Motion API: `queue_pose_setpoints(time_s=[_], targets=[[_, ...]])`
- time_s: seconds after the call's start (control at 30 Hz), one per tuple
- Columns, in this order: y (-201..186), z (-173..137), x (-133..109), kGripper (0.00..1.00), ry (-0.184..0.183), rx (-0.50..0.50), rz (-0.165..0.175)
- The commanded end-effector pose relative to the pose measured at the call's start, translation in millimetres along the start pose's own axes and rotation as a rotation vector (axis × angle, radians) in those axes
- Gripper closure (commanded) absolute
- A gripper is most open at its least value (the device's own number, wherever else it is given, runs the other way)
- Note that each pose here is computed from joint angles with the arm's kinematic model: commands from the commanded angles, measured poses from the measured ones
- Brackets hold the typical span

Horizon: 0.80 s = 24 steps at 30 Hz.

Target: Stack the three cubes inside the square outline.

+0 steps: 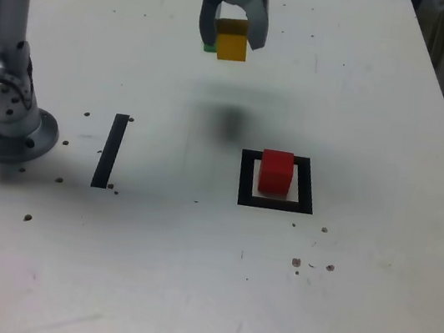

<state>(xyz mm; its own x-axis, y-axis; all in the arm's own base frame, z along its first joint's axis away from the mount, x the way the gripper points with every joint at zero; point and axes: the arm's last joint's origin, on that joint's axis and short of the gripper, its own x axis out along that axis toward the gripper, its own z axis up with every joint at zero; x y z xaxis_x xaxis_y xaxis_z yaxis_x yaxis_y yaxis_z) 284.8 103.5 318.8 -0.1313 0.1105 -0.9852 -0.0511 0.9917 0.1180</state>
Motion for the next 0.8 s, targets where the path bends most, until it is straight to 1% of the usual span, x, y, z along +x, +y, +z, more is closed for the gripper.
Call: queue_pose_setpoints(time_s=[0.0,0.17,0.33,0.43,0.57,0.67,0.77], targets=[[-10.0,1.3,-7.3,0.62,-0.006,-0.002,-0.001],[-34.6,5.9,-24.5,0.62,-0.002,-0.018,0.007],[-51.6,10.8,-32.0,0.62,0.001,-0.04,0.013],[-63.8,15.3,-34.6,0.66,0.004,-0.049,0.023],[-83.2,18.4,-39.7,0.7,-0.007,-0.058,0.043],[-92.5,20.6,-39.6,0.7,-0.007,-0.056,0.035],[-96.3,24.3,-36.3,0.7,0.006,-0.05,0.011]])
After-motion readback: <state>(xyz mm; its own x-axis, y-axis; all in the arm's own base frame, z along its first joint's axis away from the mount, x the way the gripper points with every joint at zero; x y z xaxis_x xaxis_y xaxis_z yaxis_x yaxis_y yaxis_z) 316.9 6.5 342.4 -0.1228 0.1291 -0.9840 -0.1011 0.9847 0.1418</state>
